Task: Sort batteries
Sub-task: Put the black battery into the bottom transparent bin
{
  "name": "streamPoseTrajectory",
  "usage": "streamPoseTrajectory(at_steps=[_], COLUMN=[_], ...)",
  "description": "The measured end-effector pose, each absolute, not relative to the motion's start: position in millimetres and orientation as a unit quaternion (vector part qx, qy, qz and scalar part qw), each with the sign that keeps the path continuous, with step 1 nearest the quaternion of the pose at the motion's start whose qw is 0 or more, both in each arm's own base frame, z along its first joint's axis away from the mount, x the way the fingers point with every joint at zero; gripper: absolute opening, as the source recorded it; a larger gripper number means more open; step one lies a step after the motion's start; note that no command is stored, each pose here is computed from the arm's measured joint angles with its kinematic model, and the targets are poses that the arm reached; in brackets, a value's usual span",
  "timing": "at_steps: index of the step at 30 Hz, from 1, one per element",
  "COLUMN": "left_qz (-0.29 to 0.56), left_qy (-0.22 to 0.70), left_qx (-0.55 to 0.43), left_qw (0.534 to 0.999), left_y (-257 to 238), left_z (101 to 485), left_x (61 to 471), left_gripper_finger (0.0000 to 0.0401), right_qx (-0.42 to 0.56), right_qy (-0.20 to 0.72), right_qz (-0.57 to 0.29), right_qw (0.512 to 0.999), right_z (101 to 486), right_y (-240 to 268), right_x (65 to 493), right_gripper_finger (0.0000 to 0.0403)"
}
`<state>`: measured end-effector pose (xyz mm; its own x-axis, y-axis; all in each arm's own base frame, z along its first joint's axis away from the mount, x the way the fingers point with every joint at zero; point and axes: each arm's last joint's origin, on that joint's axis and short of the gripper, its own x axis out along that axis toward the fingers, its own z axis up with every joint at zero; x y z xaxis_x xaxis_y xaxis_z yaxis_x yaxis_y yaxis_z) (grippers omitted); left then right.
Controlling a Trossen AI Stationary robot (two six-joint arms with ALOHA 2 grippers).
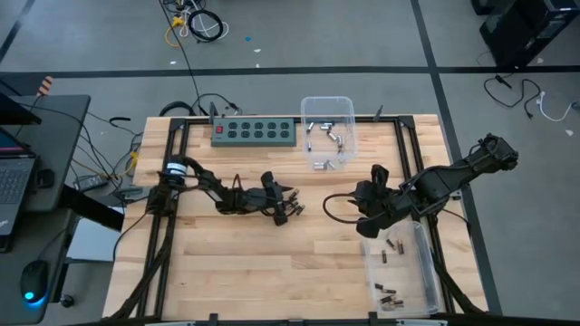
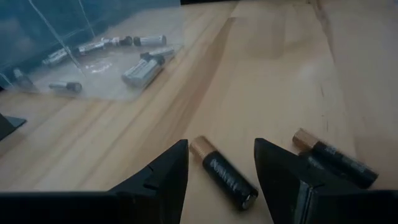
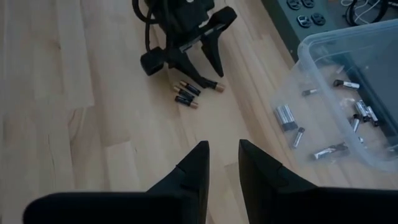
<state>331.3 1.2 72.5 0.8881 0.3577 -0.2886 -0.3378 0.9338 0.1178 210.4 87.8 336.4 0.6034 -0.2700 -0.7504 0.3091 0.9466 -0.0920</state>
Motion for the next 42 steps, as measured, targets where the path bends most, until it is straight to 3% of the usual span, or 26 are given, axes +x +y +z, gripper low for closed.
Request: streamPoseTrajectory(at_steps=[17, 31, 42], left_qz=[0.178, 0.179, 0.173], left_qy=[0.21, 0.219, 0.164], left_qx=[0.038, 0.044, 0.089], left_qw=[0.96, 0.958, 0.967], left_y=[1.3, 1.5, -6.6], left_z=[63.3, 61.6, 72.1], left_x=[327.6, 326.6, 329.1], left_gripper_finger=[0.0174, 0.0035, 0.0049], right_qx=[0.023, 0.023, 0.0], right_qy=[0.416, 0.416, 0.394], right_qz=[-0.162, -0.162, -0.171], right_qw=[0.895, 0.895, 0.903], right_z=[335.7, 335.7, 332.1], right_y=[88.2, 88.2, 89.0], right_x=[211.1, 211.2, 214.4], right_gripper_finger=[0.0072, 0.0071, 0.007])
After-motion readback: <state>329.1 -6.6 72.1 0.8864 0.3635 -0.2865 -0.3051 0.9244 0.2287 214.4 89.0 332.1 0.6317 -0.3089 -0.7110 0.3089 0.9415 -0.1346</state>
